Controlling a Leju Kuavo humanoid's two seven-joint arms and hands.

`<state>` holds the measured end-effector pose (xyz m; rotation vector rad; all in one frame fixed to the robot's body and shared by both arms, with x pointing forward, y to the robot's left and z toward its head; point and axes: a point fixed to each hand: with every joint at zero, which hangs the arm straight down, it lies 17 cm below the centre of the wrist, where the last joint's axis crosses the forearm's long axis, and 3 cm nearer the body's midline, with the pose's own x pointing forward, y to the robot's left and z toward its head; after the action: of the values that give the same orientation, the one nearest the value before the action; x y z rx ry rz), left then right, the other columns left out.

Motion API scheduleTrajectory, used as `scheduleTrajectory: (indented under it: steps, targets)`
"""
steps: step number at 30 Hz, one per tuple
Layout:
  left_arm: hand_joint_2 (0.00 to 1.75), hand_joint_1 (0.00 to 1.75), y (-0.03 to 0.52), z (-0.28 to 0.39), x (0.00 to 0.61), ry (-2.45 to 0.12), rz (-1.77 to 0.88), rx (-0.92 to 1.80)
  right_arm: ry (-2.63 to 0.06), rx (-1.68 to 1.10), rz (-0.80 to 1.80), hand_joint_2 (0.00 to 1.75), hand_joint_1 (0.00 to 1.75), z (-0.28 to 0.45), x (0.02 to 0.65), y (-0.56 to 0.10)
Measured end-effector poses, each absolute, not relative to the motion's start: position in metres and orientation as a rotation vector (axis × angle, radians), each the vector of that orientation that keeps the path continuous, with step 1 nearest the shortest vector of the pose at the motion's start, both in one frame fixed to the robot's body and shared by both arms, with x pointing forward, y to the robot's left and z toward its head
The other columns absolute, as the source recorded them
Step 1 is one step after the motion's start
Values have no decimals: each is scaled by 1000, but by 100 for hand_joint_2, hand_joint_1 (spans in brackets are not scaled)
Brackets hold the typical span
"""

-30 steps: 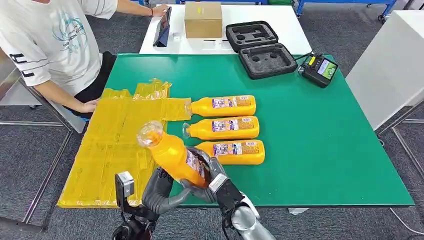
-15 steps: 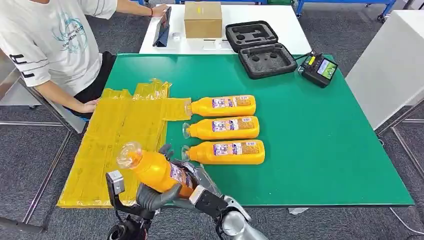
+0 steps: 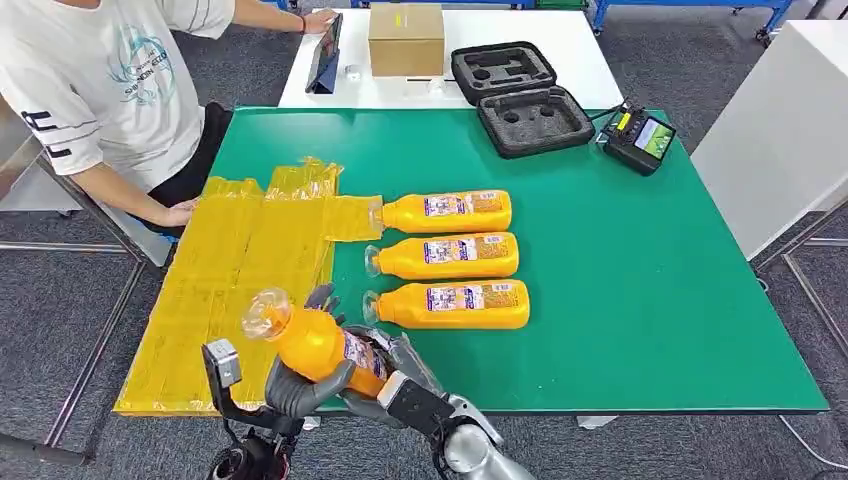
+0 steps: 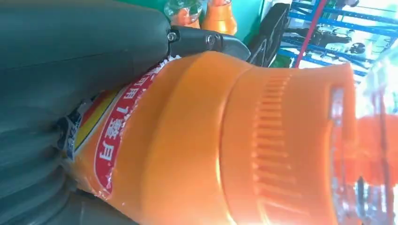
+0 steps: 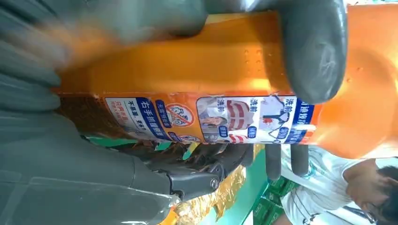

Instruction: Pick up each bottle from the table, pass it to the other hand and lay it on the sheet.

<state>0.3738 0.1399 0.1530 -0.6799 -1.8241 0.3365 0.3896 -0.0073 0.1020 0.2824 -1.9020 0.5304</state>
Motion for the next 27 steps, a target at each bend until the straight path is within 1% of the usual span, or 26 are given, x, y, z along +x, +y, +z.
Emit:
scheduleTrajectory:
  steps: [7,8,9,10,19,24,26,27]
  targets:
    - [175,175,134,157,376,-1839,293,-665,-1908,275,529,175,175,104,390,-7]
    - [175,175,134,157,376,-1840,290,-663,-1908,273,529,175,10,104,391,-7]
    - [175,175,134,157,376,-1841,287,-660,-1909,266,530,175,0,104,391,-7]
    - [175,175,134,158,377,-1845,284,-658,-1910,264,534,0,0,104,390,-6]
    - [175,175,140,157,382,-1851,298,-606,-1951,121,579,0,0,111,395,-7]
    - [175,175,152,164,385,-1924,267,-430,-2034,3,530,0,0,134,398,-22]
    - [175,175,159,166,387,-1943,272,-354,-2110,-79,484,0,0,155,399,-35]
    - [175,175,167,166,389,-1963,262,-267,-2173,-146,457,0,0,172,399,-43]
